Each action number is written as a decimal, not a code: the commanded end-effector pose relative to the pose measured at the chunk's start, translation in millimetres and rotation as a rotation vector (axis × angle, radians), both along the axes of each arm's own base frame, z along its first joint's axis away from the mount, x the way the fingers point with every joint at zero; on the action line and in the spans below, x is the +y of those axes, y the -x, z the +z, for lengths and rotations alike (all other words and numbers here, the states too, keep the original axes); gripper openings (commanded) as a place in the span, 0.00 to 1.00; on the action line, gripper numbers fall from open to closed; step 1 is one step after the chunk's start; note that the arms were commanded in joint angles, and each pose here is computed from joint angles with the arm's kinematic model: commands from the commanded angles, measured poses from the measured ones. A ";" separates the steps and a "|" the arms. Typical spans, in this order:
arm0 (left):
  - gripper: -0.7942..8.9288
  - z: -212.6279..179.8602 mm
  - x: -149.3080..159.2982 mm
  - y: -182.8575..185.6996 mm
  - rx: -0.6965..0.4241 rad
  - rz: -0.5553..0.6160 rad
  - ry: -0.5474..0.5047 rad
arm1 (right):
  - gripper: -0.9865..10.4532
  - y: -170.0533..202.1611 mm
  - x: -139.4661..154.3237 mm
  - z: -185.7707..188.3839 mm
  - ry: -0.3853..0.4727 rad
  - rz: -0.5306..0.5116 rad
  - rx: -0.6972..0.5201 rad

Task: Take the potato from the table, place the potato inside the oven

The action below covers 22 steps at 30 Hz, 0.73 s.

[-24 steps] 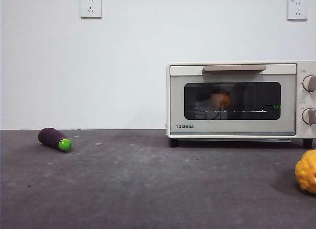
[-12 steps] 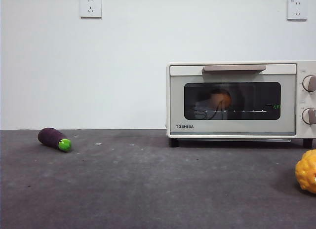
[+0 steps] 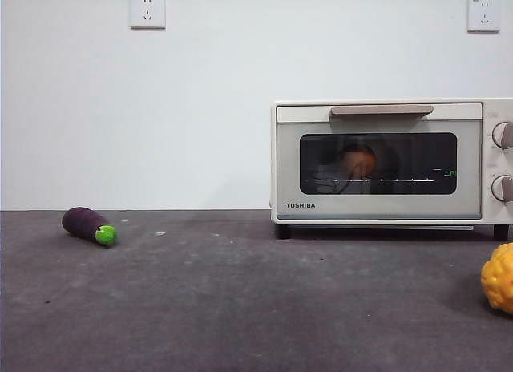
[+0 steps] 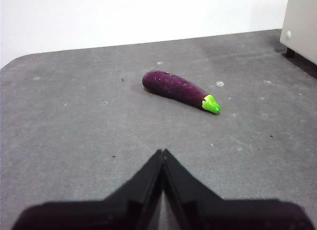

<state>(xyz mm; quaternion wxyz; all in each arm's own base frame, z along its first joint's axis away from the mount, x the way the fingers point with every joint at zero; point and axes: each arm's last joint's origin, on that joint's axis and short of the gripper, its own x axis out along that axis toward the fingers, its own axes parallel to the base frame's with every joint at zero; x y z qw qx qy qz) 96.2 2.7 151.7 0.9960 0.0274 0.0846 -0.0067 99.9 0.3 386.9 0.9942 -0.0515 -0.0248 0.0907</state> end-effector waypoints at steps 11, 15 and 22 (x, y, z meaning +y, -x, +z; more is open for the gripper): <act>0.08 -2.6 0.4 -0.5 0.003 0.001 -0.011 | 0.14 -2.9 -8.6 -115.8 0.014 -0.202 -0.122; 0.08 -2.6 0.4 -0.5 0.003 0.001 -0.011 | 0.14 1.5 -8.1 -159.5 0.014 -0.201 -0.118; 0.08 -2.6 0.4 -0.5 0.003 0.001 -0.011 | 0.14 2.6 -8.0 -209.1 0.005 -0.200 -0.072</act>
